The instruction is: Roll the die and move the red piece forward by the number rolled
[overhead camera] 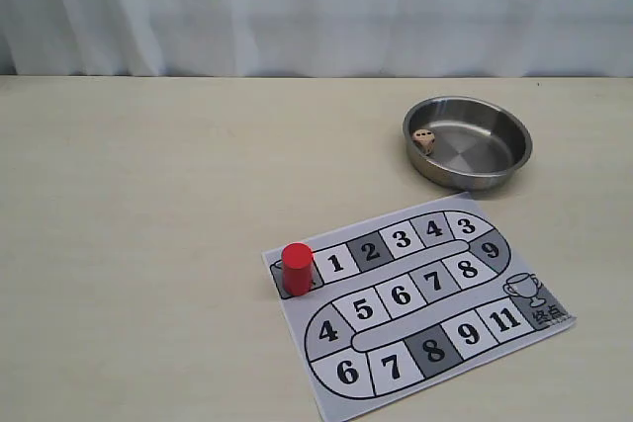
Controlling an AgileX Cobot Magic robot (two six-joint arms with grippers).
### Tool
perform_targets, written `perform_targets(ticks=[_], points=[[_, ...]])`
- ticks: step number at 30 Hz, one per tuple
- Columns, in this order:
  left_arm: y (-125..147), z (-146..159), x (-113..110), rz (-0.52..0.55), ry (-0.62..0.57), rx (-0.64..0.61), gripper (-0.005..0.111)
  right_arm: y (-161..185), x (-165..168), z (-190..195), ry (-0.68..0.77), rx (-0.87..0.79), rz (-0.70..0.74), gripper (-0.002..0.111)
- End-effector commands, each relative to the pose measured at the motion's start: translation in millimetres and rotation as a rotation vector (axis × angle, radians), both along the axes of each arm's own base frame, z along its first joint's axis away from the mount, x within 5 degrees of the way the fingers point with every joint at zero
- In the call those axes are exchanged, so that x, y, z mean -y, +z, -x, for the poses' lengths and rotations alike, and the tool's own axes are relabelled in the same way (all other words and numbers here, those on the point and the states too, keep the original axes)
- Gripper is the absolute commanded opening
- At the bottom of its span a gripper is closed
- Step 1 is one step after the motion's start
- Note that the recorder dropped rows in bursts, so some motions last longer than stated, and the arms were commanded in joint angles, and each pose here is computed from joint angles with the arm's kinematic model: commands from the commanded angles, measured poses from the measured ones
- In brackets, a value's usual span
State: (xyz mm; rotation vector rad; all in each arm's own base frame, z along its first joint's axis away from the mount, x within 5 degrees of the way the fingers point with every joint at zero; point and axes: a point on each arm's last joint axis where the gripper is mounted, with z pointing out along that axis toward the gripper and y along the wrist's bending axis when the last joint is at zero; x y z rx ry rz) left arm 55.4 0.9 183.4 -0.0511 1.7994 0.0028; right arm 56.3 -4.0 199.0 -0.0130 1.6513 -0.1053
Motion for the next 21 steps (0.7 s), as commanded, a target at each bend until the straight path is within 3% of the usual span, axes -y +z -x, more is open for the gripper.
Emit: perform_targets(ticks=[1, 21], points=[[3.3, -0.1, 0.3, -0.001, -0.007, 0.02, 0.0, -1.1, -0.2, 0.3, 0.003, -0.001, -0.005, 0.004], [3.3, -0.1, 0.3, -0.001, -0.007, 0.02, 0.0, 0.8, -0.4, 0.1, 0.008, 0.017, 0.042, 0.004]])
